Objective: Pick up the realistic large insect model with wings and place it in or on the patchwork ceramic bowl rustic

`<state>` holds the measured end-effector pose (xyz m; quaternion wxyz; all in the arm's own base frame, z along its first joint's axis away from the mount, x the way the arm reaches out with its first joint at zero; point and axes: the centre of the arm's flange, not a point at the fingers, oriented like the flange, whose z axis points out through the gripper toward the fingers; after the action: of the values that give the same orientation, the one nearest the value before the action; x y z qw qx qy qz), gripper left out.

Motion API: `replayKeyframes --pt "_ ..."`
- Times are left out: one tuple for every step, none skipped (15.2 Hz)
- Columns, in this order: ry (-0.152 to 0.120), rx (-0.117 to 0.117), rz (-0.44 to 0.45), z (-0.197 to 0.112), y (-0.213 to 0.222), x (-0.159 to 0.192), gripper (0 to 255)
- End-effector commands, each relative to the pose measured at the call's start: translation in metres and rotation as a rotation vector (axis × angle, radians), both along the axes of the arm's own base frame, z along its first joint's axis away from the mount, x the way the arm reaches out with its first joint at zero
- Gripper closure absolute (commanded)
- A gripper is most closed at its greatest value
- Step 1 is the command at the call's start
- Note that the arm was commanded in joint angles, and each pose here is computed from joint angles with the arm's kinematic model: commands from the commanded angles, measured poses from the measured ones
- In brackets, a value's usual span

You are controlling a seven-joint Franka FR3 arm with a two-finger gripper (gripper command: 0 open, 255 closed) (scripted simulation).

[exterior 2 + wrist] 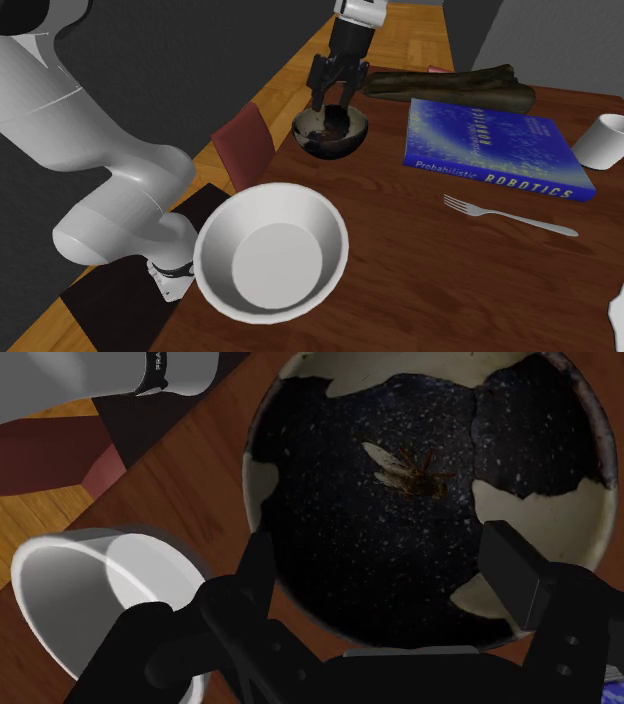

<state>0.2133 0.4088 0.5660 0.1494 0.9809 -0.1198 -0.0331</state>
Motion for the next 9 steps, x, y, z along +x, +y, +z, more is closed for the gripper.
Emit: replayKeyframes --pt "0.0 0.0 0.0 0.0 0.0 0.0 0" --pt "0.0 0.0 0.0 0.0 0.0 0.0 0" --pt "0.0 0.0 0.0 0.0 0.0 0.0 0" --pt "0.0 0.0 0.0 0.013 0.004 0.001 0" --pt "0.0 0.0 0.0 0.025 0.008 0.003 0" --pt "0.0 0.0 0.0 0.038 0.011 0.004 0" --pt "0.0 0.0 0.0 0.048 0.014 0.005 0" --pt "0.0 0.0 0.0 0.048 0.014 0.005 0" --pt "0.0 0.0 0.0 0.048 0.014 0.005 0"
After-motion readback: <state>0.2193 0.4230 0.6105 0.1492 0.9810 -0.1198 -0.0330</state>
